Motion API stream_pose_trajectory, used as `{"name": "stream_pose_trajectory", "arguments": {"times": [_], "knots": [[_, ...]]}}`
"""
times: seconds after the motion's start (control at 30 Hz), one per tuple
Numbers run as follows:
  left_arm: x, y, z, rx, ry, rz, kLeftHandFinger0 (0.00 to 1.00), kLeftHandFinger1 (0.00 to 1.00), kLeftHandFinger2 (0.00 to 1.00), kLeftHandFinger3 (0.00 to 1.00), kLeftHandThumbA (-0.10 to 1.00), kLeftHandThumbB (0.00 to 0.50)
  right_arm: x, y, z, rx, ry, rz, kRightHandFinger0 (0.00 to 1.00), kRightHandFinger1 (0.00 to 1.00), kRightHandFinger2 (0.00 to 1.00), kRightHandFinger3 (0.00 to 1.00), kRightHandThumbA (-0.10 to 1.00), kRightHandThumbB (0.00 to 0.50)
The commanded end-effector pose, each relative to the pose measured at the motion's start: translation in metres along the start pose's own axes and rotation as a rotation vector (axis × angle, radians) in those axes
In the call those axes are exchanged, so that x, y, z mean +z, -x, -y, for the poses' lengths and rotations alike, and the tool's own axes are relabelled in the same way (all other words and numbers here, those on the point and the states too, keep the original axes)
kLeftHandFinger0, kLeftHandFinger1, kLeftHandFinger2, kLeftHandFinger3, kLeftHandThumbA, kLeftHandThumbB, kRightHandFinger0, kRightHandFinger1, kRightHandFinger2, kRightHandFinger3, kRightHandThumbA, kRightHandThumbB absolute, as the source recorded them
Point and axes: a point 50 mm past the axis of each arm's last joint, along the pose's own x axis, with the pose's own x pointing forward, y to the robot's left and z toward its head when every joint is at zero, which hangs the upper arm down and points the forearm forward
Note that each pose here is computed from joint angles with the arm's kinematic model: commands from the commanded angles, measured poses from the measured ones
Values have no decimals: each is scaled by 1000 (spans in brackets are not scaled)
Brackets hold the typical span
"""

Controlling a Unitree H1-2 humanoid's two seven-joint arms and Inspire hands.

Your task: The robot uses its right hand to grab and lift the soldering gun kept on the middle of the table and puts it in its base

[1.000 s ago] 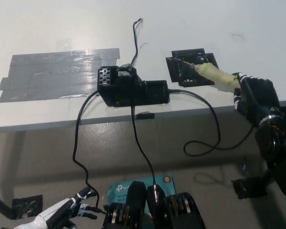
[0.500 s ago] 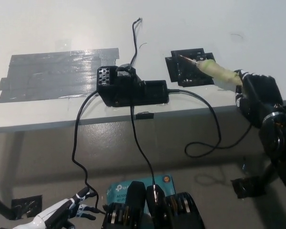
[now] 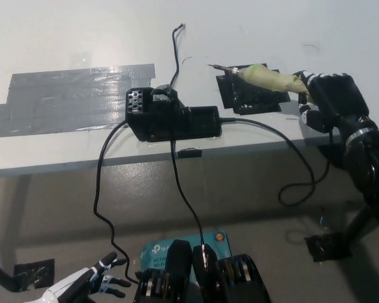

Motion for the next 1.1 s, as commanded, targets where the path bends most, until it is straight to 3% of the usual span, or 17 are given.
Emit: {"name": "stream_pose_trajectory", "arguments": {"times": [0.0, 0.07, 0.13, 0.17, 0.2, 0.23, 0.37, 0.43, 0.5, 0.6, 0.67, 0.7, 0.73, 0.83, 0.97, 1.07], "knots": [[0, 9, -5, 14, -9, -9, 1000, 758, 781, 1000, 1000, 475, 12, -17, 48, -79, 56, 86, 0, 13, 306, 426, -100, 87], [-2, 9, -5, 14, -7, -14, 1000, 752, 773, 1000, 1000, 479, 19, -18, 54, -78, 63, 109, 0, 0, 271, 377, -100, 58], [-2, 10, -5, 13, -5, -16, 1000, 757, 777, 1000, 1000, 486, 21, -20, 55, -80, 66, 118, 0, 0, 245, 369, -100, 61], [-3, 10, -5, 12, -5, -16, 1000, 766, 786, 1000, 1000, 489, 22, -21, 56, -80, 68, 121, 0, 30, 318, 234, -100, 15], [-3, 10, -5, 8, -9, -18, 1000, 772, 790, 1000, 1000, 471, 28, -24, 62, -76, 74, 128, 0, 71, 411, 110, -100, 38], [-3, 10, -4, 10, -8, -19, 1000, 772, 790, 1000, 1000, 483, 31, -26, 66, -75, 72, 129, 0, 85, 461, 63, -100, 7], [-5, 10, -4, 19, -5, -22, 1000, 771, 782, 1000, 1000, 491, 39, -33, 77, -111, 69, 172, 0, 93, 486, 49, -100, 7], [-5, 10, -4, 16, -1, -23, 1000, 772, 785, 1000, 1000, 496, 41, -37, 83, -125, 60, 196, 0, 46, 424, 30, -100, 3], [-5, 10, -4, 7, 6, -20, 1000, 772, 782, 1000, 1000, 500, 41, -38, 85, -135, 62, 208, 0, 0, 334, 25, -100, 120], [-5, 10, -5, 9, -3, -24, 1000, 771, 779, 1000, 1000, 500, 38, -37, 88, -130, 60, 214, 0, 1, 345, 5, -100, 244], [-5, 11, -5, 10, -12, -29, 1000, 760, 770, 1000, 1000, 500, 37, -36, 87, -130, 60, 227, 0, 0, 357, 0, -100, 261], [-6, 12, -5, 13, 1, -26, 1000, 767, 780, 1000, 1000, 500, 36, -32, 89, -112, 70, 235, 0, 8, 365, 4, -100, 229], [-6, 12, -6, 15, -6, -26, 1000, 756, 784, 1000, 1000, 500, 34, -31, 91, -116, 80, 253, 0, 1, 345, 0, -100, 270], [-6, 12, -7, 18, -9, -28, 1000, 750, 778, 1000, 1000, 500, 34, -30, 91, -109, 86, 256, 0, 0, 345, 7, -100, 266], [-7, 13, -6, 16, -2, -29, 1000, 778, 791, 1000, 1000, 491, 27, -23, 90, -97, 100, 277, 0, 0, 353, 31, -100, 304], [-6, 13, -5, 20, -1, -24, 1000, 757, 776, 1000, 1000, 483, 21, -18, 91, -88, 104, 298, 0, 0, 358, 43, -100, 271]]}}
